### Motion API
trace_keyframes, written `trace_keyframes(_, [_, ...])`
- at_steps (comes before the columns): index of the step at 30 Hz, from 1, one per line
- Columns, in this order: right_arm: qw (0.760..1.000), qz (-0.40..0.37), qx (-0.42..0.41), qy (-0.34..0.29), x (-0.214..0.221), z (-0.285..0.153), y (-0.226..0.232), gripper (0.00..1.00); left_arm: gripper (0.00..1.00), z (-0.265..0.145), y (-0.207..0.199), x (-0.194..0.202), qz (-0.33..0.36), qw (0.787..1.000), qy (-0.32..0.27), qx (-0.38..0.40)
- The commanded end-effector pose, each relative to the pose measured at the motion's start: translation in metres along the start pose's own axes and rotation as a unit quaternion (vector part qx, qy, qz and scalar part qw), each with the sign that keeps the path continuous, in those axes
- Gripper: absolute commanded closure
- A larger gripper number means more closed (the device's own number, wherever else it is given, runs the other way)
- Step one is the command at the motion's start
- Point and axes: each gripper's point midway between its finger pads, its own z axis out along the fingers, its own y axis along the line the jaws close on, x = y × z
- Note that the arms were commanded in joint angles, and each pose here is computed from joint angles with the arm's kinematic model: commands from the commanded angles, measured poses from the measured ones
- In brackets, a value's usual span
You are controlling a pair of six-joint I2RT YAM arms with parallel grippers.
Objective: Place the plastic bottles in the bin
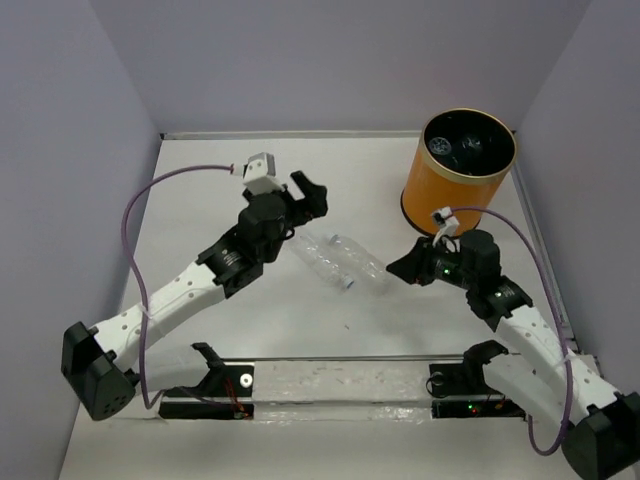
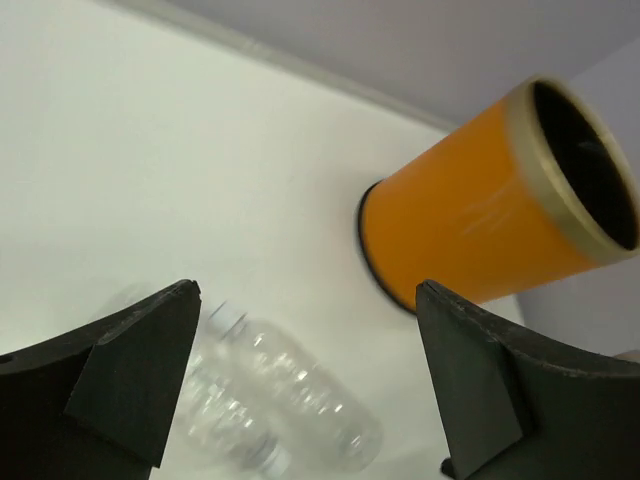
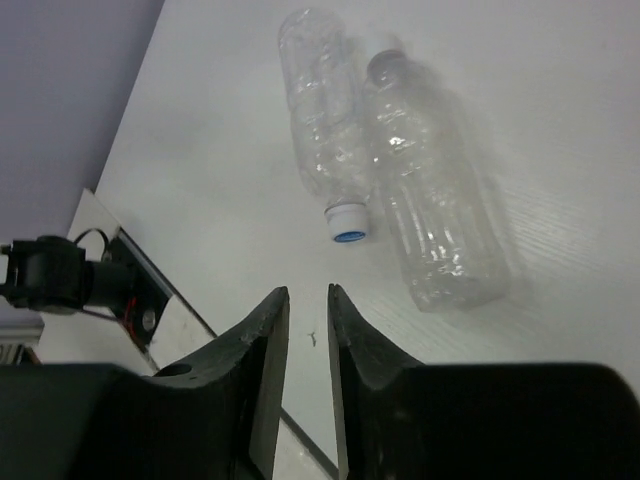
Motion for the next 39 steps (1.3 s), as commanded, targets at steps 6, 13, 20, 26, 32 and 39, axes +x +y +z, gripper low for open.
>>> trace_keyframes(6, [0.983,-0.167,0.076,0.007,-0.038,0.060,0.026,0.16,0.01,-0.049,0.147,0.122,-0.109,0.976,0.134,-0.135])
trace_keyframes(13, [0.957,-0.218,0.142,0.129,-0.017,0.103,-0.016,0.09,0.01,-0.025,0.161,0.135,-0.138,0.968,0.139,-0.157])
trace_keyframes(20, [0.945,-0.214,0.145,0.200,0.016,0.132,-0.037,0.08,0.01,0.006,0.162,0.164,-0.142,0.964,0.173,-0.146])
trace_keyframes(26, [0.931,-0.218,0.172,0.235,0.032,0.156,-0.064,0.15,0.01,0.030,0.186,0.202,-0.116,0.950,0.221,-0.186])
trace_keyframes(32, [0.927,-0.217,0.189,0.240,0.037,0.173,-0.079,0.43,0.22,0.032,0.200,0.202,-0.104,0.953,0.202,-0.201])
trace_keyframes(39, [0.949,-0.221,0.190,0.121,-0.037,0.157,-0.033,0.68,0.37,0.029,0.208,0.181,-0.069,0.960,0.166,-0.214])
